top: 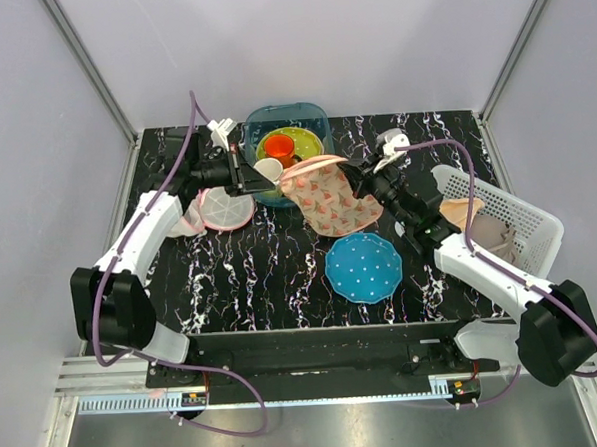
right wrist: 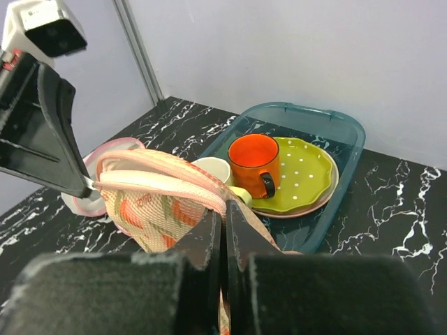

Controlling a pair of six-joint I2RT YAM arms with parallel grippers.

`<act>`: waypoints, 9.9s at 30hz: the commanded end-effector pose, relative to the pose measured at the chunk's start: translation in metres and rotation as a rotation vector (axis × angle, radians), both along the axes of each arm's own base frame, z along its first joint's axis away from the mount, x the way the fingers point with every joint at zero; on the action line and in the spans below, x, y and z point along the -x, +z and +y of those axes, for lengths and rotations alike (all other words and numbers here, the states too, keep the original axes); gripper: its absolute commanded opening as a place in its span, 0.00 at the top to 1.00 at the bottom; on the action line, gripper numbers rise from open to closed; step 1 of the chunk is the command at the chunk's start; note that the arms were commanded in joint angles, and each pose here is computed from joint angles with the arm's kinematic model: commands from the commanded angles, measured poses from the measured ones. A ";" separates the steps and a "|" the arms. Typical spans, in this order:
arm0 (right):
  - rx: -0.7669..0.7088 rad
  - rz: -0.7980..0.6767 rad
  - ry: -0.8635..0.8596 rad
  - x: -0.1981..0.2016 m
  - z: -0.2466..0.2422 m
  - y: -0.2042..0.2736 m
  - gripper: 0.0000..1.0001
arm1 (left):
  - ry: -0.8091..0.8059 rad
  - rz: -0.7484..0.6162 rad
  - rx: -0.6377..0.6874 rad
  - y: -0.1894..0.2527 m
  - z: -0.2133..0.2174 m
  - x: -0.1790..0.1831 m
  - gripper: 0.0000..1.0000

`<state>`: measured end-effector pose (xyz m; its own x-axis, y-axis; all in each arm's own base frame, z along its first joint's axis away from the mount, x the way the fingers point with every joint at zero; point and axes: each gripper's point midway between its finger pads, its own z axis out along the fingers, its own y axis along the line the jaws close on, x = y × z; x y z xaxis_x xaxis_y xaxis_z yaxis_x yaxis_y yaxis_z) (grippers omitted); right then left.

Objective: Unzip the laundry bag and remove the bra

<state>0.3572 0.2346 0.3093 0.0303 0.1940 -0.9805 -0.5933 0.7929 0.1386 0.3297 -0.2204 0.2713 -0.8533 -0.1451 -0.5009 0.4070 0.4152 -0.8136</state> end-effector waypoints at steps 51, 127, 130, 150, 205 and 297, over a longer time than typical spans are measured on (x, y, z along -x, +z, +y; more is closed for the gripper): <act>-0.417 0.875 -0.565 -0.068 -0.036 -0.048 1.00 | 0.158 -0.262 -0.455 -0.050 -0.153 0.002 0.13; 0.229 0.278 -0.085 -0.020 -0.057 -0.118 0.07 | 0.159 -0.014 -0.265 -0.057 -0.095 -0.040 1.00; 0.314 0.353 -0.142 -0.039 -0.064 -0.140 0.02 | 0.151 -0.005 -0.258 -0.059 -0.096 -0.039 1.00; 0.303 0.512 0.113 -0.021 -0.025 -0.170 1.00 | 0.153 -0.035 -0.235 -0.044 -0.095 -0.040 1.00; -0.126 -0.540 -1.054 0.096 -0.264 0.318 1.00 | 0.341 -0.383 -0.212 0.116 -0.001 -0.014 1.00; 0.358 0.700 -0.669 -0.032 -0.121 -0.090 0.00 | 0.591 0.009 -0.622 -0.039 0.130 0.029 0.01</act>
<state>0.3920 0.1356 0.2029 -0.6280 0.0366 -0.7774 0.0147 0.9993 0.0352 0.2940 -0.0887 0.2367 -0.7249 -0.2564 -0.6394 -0.0192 0.9353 -0.3533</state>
